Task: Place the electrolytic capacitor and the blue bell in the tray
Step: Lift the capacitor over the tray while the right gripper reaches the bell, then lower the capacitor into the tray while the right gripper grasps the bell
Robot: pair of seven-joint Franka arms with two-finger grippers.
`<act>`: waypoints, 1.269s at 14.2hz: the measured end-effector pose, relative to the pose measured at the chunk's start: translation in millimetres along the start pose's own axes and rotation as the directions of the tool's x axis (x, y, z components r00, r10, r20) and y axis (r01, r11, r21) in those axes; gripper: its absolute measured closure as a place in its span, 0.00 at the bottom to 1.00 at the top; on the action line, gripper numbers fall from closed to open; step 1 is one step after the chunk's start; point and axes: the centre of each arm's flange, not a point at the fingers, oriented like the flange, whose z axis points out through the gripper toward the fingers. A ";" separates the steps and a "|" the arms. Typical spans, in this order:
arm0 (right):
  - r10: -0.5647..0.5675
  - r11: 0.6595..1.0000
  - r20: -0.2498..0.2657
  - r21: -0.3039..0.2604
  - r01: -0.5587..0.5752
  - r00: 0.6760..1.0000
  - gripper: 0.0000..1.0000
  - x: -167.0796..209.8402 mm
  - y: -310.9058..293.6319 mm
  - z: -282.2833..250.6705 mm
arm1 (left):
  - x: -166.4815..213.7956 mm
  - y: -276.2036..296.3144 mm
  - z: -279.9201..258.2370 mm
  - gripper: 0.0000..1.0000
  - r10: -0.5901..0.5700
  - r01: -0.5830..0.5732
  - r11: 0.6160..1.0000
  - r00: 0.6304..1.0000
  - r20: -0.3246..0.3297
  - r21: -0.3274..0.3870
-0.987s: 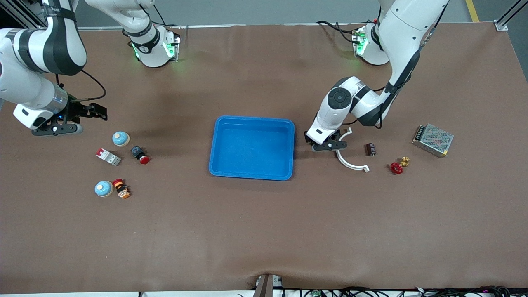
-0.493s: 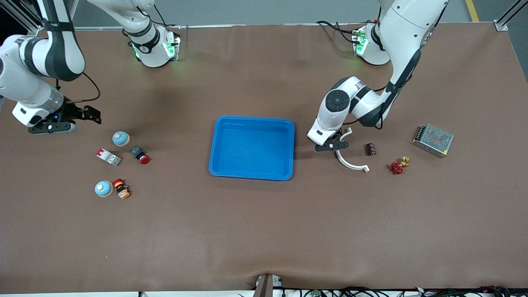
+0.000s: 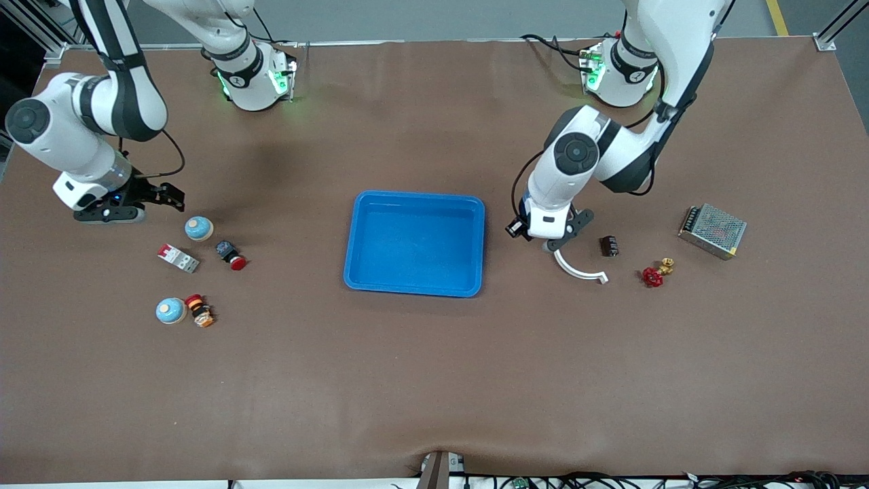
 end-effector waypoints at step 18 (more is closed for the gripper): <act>0.018 1.000 -0.010 -0.002 -0.018 1.000 0.00 6.4 -10.4 88.5 | -111.7 87.6 82.4 0.70 -0.638 0.636 0.770 0.770 -0.024 -0.054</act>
